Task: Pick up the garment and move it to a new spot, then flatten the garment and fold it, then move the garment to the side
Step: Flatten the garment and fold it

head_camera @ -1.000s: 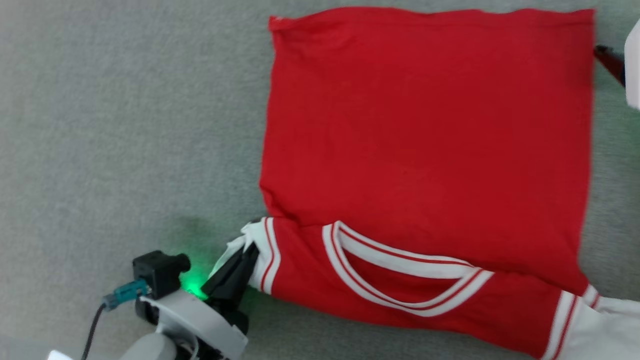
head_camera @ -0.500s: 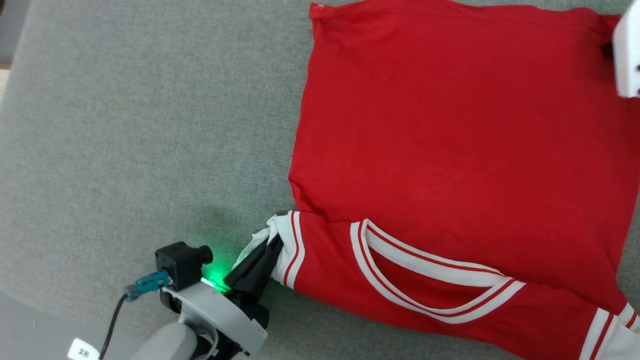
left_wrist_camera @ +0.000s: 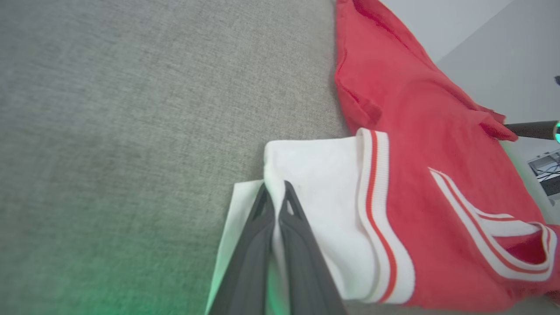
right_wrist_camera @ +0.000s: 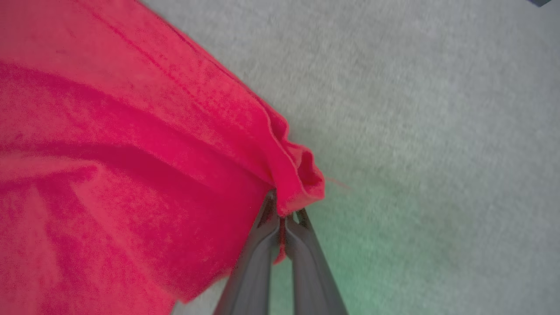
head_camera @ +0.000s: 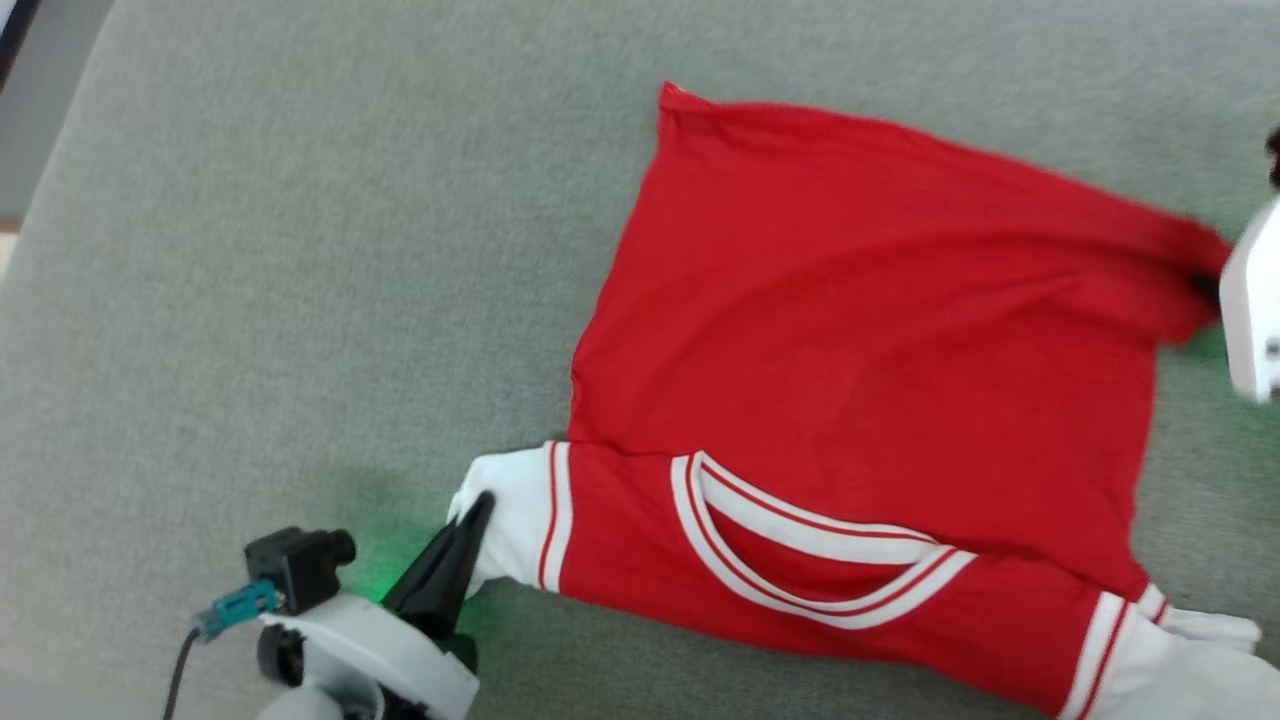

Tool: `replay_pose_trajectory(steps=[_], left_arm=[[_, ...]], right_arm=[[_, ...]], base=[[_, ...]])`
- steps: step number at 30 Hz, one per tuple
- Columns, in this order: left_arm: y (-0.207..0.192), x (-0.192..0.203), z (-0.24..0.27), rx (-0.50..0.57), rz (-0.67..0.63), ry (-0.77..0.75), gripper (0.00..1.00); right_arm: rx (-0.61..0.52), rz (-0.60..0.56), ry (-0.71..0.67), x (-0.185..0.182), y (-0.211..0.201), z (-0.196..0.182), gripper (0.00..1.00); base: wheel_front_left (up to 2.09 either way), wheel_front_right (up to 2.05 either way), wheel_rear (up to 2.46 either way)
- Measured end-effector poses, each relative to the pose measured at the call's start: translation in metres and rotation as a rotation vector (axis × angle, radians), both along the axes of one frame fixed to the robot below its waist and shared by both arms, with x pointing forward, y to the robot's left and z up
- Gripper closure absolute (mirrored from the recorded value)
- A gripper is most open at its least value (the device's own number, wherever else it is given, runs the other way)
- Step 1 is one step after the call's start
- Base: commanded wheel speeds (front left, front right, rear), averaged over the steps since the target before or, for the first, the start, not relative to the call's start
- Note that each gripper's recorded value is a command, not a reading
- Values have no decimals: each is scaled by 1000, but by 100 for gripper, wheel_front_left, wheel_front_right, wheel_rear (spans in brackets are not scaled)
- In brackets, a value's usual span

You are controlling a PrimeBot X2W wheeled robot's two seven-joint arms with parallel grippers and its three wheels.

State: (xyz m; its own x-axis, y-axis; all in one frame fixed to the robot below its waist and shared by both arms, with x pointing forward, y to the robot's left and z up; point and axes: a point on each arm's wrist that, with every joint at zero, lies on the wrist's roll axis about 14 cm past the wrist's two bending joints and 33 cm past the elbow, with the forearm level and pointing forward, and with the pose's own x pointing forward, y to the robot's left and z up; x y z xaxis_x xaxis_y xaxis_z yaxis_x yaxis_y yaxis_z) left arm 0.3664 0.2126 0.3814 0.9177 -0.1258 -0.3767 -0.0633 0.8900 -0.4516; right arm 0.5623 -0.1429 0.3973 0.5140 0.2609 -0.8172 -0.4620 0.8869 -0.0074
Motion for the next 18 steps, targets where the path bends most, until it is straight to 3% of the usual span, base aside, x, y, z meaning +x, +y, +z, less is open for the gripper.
replay_pose_trajectory(steps=[7, 18], left_arm=[[-1, 2, 17, 38, -14, -49, 100], [-26, 29, 37, 49, -96, -115, 100]], right_arm=[[18, -6, 43, -75, -37, 5, 100], [56, -112, 249, -225, -71, -19, 100]], base=[[0, 0, 0], [0, 0, 0]])
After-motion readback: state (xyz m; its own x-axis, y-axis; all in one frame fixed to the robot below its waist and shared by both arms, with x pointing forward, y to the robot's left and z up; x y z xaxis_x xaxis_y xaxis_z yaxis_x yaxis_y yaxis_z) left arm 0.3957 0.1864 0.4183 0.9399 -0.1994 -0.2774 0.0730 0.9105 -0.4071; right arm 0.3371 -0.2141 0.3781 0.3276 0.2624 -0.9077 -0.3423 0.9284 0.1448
